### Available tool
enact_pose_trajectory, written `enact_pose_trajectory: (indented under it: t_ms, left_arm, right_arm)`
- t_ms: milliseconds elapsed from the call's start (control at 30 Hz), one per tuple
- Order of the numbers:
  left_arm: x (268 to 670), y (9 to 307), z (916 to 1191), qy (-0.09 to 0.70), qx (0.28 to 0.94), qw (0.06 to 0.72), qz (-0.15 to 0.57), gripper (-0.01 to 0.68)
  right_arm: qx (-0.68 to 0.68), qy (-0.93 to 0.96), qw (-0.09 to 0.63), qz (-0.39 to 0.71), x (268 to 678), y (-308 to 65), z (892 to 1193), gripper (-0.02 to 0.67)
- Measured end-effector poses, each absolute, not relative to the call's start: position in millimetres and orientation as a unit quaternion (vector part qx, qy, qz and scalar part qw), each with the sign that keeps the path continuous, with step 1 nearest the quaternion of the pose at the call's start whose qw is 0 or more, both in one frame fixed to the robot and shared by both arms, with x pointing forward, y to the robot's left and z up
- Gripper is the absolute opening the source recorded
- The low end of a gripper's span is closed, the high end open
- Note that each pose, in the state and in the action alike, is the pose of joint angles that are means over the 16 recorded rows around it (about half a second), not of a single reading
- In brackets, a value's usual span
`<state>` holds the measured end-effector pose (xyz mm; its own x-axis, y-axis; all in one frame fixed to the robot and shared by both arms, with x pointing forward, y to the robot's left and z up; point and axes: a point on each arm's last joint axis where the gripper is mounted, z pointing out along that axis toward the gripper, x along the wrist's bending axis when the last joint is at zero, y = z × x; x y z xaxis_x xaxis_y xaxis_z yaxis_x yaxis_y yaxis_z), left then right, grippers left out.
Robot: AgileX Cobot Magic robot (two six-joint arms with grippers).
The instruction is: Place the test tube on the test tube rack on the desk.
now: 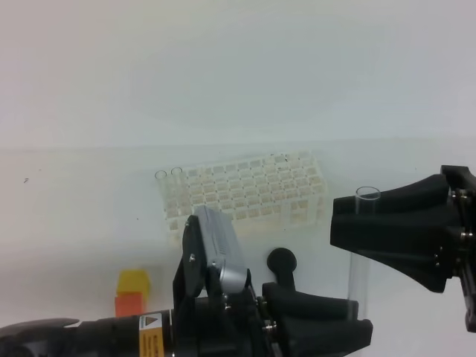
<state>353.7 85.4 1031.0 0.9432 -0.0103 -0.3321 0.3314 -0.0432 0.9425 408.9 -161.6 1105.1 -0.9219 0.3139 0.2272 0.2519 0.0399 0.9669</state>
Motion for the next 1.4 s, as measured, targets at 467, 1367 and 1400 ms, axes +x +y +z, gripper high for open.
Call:
enact_pose_trajectory:
  t_ms: [467, 1367, 1400]
  left_arm:
    - [356, 86, 1027, 0.186, 0.713, 0.654, -0.170, 0.402]
    - [371, 87, 1024, 0.253, 0.703, 0.654, -0.120, 0.000]
    - [371, 87, 1024, 0.253, 0.703, 0.654, -0.120, -0.001]
  right_arm:
    - [0.184, 0.726, 0.049, 0.660, 407, -164, 1108, 0.120]
    - [0.154, 0.683, 0.353, 0.621, 347, -215, 1161, 0.120]
    - [0.154, 0.683, 0.354, 0.621, 347, -215, 1161, 0.120]
